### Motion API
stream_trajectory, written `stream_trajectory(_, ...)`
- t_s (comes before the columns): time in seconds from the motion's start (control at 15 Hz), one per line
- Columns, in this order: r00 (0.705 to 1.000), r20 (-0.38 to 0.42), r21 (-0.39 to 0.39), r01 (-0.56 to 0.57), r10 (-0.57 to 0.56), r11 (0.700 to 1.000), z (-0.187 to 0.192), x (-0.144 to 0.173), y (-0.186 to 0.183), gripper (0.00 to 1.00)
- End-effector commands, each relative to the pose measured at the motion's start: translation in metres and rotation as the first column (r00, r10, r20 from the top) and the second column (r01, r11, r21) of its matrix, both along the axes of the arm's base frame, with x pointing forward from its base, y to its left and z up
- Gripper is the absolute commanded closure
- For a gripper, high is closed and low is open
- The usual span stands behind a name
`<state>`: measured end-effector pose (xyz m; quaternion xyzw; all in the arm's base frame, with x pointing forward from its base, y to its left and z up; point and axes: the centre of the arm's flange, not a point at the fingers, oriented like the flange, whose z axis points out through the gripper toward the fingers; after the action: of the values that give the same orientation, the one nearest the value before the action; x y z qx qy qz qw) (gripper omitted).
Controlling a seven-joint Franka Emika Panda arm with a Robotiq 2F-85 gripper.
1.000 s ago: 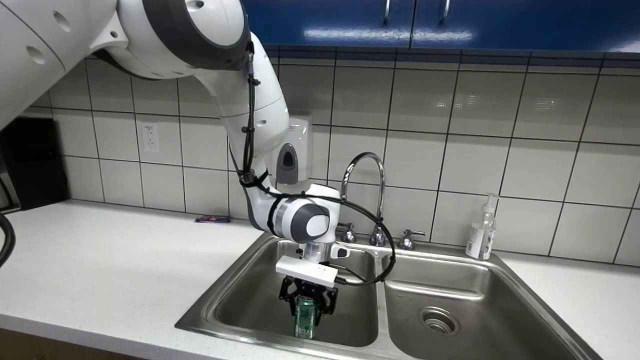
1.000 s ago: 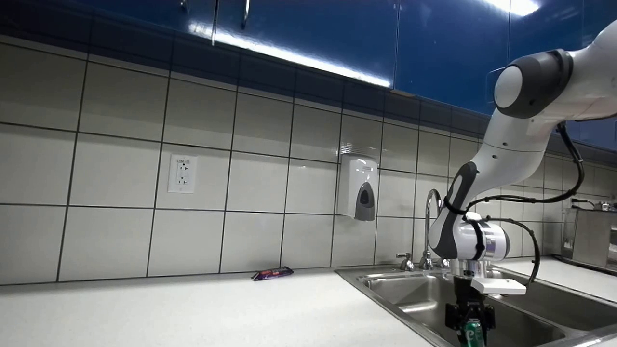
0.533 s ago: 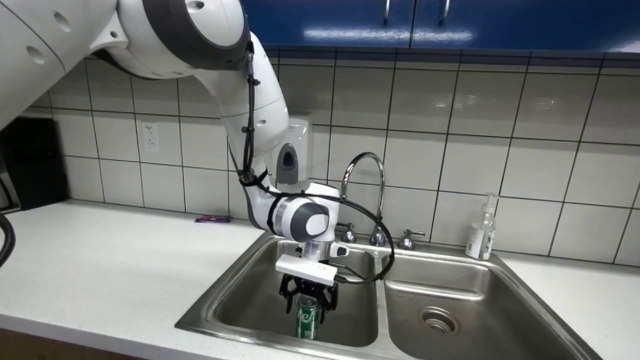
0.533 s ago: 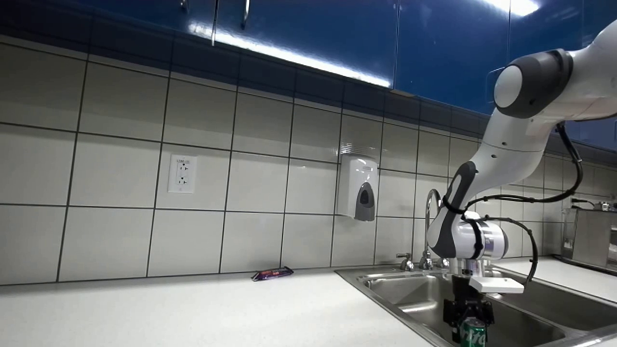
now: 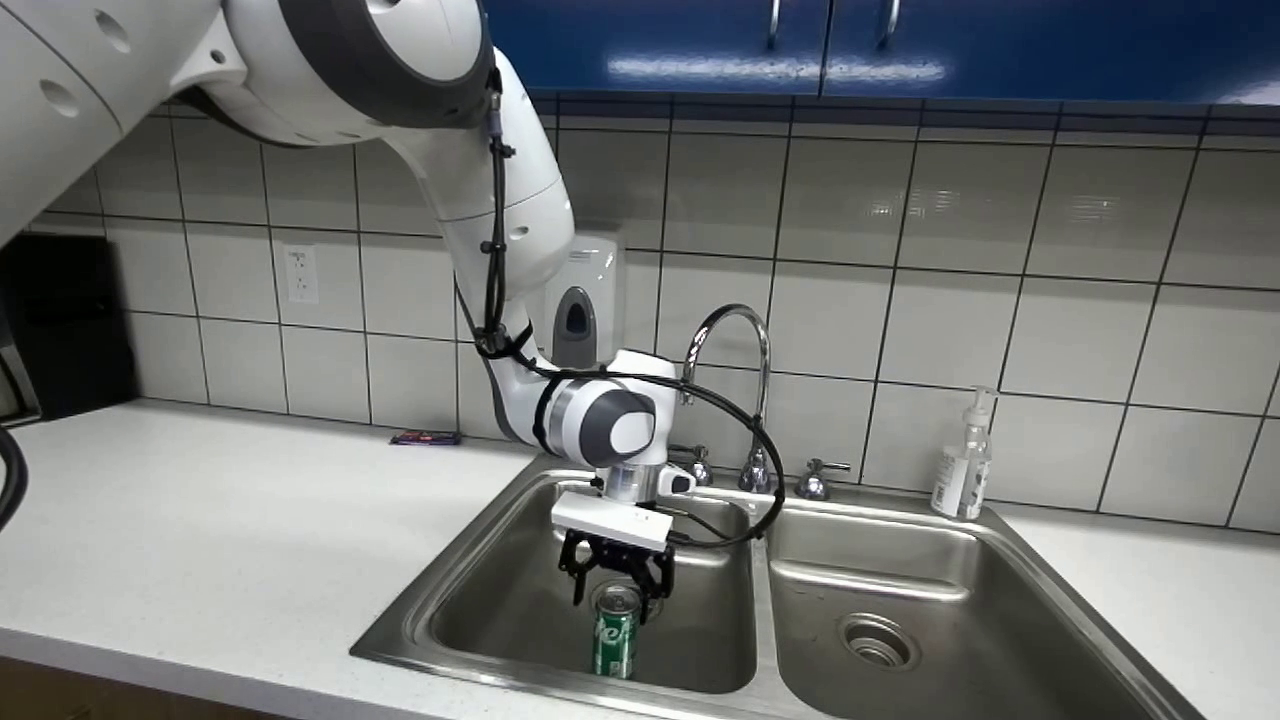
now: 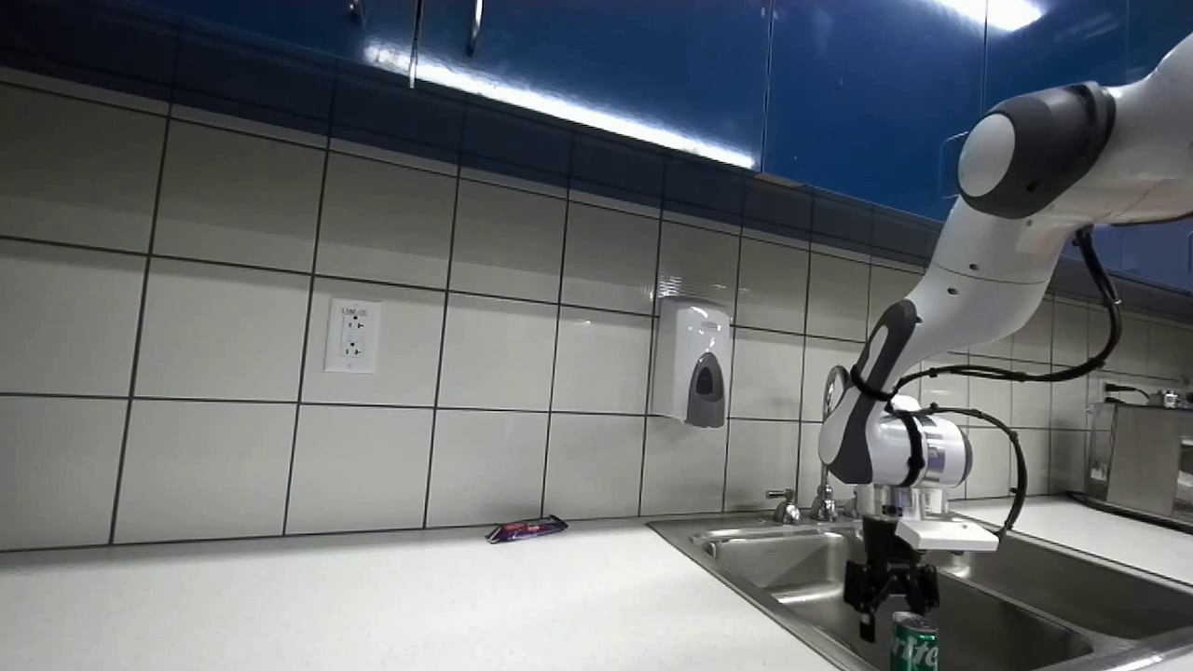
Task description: Put the green can in the left sink
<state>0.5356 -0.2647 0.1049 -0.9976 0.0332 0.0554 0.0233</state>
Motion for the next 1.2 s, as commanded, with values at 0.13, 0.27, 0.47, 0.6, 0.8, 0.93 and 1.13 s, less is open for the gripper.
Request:
stream_trajectory(0.13, 0.996, 0.081, -0.004, -0.03, 0.03, 1.0, 0.054, 0.013, 0.009, 0.0)
stream_trajectory(0.27, 0.993, 0.108, -0.009, -0.036, 0.037, 0.999, 0.071, 0.016, 0.013, 0.0)
stream_trajectory(0.47, 0.99, 0.133, -0.006, -0.043, 0.044, 0.999, 0.096, 0.018, 0.021, 0.0)
stream_trajectory(0.6, 0.99, 0.137, -0.006, -0.041, 0.041, 0.999, 0.111, 0.017, 0.03, 0.0)
stream_trajectory(0.8, 0.988, 0.143, -0.005, -0.055, 0.055, 0.998, 0.128, 0.008, 0.048, 0.0)
stream_trajectory(0.93, 0.986, 0.145, -0.005, -0.079, 0.079, 0.997, 0.138, -0.003, 0.066, 0.0)
stream_trajectory(1.13, 0.983, 0.143, -0.001, -0.12, 0.119, 0.993, 0.151, -0.019, 0.098, 0.0)
